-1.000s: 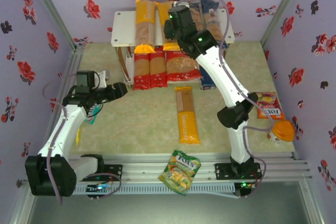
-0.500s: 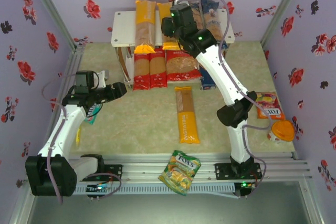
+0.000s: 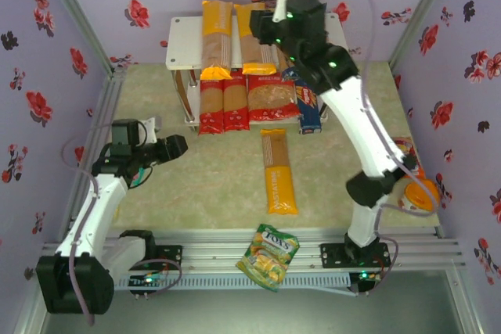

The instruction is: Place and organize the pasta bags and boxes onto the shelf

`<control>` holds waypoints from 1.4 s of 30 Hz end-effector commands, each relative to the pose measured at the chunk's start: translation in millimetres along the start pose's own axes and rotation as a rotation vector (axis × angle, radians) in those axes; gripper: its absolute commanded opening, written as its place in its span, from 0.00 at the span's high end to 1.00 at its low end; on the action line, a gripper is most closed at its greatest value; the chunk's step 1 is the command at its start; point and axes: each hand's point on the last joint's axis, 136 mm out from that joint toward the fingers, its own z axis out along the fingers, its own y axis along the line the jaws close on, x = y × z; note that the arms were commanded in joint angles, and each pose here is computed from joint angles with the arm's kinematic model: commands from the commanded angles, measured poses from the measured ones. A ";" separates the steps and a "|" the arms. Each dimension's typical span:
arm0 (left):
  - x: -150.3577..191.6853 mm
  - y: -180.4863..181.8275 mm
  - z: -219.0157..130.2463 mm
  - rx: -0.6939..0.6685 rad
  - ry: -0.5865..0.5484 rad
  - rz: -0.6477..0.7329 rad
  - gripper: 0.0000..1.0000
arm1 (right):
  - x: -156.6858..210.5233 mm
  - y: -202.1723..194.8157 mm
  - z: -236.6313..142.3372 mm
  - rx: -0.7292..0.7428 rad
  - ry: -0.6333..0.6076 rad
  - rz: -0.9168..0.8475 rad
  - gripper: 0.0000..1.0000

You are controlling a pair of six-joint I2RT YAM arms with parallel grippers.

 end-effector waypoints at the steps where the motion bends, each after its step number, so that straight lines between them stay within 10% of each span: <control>1: 7.8 5.0 -0.9 -0.021 -0.031 -0.013 0.34 | -13.9 0.6 -64.7 -0.031 -0.030 -0.059 0.61; 6: 31.8 18.1 16.4 -0.080 0.004 -0.024 0.37 | 79.3 7.7 -131.5 -0.157 0.137 -0.055 0.57; 14: 51.3 18.7 29.9 -0.148 0.018 -0.034 0.37 | 303.1 -37.7 -210.0 0.022 0.819 0.141 0.60; 20: 57.0 14.8 33.1 -0.143 0.027 -0.044 0.35 | 415.1 -71.9 -218.0 0.178 0.967 0.255 0.35; 42: 59.9 14.5 31.7 -0.161 0.057 -0.007 0.32 | 488.4 -88.1 -109.2 0.242 1.128 0.243 0.14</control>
